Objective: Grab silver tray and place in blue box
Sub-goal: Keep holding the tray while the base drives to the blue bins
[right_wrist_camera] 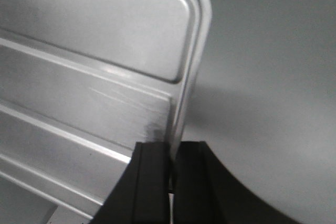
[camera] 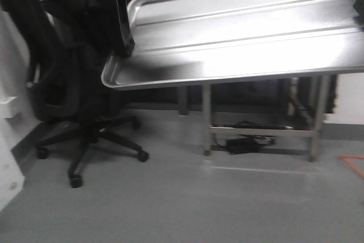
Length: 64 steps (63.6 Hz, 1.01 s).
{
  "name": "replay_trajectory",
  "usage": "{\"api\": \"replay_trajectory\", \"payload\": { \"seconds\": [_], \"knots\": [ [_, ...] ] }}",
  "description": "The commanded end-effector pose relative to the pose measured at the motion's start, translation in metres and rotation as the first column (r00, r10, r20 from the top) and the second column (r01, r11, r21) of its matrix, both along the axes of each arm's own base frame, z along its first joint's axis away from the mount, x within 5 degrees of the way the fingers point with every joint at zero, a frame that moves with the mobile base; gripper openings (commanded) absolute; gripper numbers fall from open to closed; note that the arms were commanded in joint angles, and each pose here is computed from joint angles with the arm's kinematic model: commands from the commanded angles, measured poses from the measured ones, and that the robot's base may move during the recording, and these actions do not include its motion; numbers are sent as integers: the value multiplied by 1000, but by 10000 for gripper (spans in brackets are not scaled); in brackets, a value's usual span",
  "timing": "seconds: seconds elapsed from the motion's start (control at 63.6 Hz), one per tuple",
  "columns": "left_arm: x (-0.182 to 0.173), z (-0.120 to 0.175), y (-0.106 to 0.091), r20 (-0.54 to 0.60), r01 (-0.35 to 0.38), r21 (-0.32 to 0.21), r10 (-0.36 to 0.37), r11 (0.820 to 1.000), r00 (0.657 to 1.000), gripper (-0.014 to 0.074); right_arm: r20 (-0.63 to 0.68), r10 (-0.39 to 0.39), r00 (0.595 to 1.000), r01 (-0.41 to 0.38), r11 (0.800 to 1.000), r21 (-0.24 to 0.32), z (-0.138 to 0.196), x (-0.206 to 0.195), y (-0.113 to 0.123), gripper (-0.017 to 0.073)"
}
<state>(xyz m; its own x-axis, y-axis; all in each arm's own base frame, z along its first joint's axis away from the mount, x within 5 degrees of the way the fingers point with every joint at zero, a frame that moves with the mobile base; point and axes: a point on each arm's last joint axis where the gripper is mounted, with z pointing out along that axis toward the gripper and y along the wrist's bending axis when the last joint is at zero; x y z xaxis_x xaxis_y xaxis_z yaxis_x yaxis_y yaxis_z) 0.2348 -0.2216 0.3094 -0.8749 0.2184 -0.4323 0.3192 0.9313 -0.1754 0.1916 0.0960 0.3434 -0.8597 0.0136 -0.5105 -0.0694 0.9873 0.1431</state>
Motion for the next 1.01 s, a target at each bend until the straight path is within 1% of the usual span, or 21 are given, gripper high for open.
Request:
{"api": "replay_trajectory", "payload": {
  "seconds": [0.0, 0.094, 0.173, 0.22, 0.236, 0.299, 0.361, 0.456, 0.534, 0.817, 0.88, 0.99],
  "knots": [
    [4, 6, 7, 46, 24, 81, -28, 996, 999, -105, 96, 12, 995, -5, 997, -71, 14, 1, -10, 57],
    [8, -5, 3, 20, 26, 101, -29, 995, 999, -105, 96, 12, 995, -5, 997, -71, 14, 1, -10, 57],
    [10, -13, -1, -28, 24, 102, -22, 994, 999, -105, 96, 12, 995, -5, 997, -71, 14, 1, -10, 57],
    [8, -17, 0, -71, 51, 150, -40, 987, 997, -105, 96, 12, 995, -5, 997, -71, 14, 1, -10, 57],
    [8, -18, 0, -76, 51, 155, -39, 987, 996, -105, 97, 12, 995, -5, 997, -71, 14, 1, -10, 57],
    [11, -17, -3, -71, 31, 136, -22, 990, 997, -105, 97, 12, 995, -5, 997, -71, 14, 1, -10, 57],
    [14, -14, -2, -69, -27, 114, 35, 993, 997, -105, 97, 12, 995, -5, 997, -71, 14, 1, -10, 57],
    [18, -4, -1, -21, -58, 115, 61, 992, 998, -105, 97, 12, 995, -5, 997, -71, 14, 1, -10, 57],
    [18, 7, 2, 17, -65, 122, 63, 990, 998, -105, 97, 12, 995, -5, 997, -71, 14, 1, -10, 57],
    [5, 47, 17, 112, -79, 44, 73, 996, 991, -105, 97, 12, 995, -5, 997, -71, 14, 1, -10, 57],
    [2, 53, 21, 123, -100, 29, 96, 995, 988, -105, 97, 12, 995, -5, 997, -71, 14, 1, -10, 57],
    [-3, 62, 29, 148, -129, 21, 124, 991, 981, -105, 97, 12, 995, -5, 997, -71, 14, 1, -10, 57]
  ]
}}
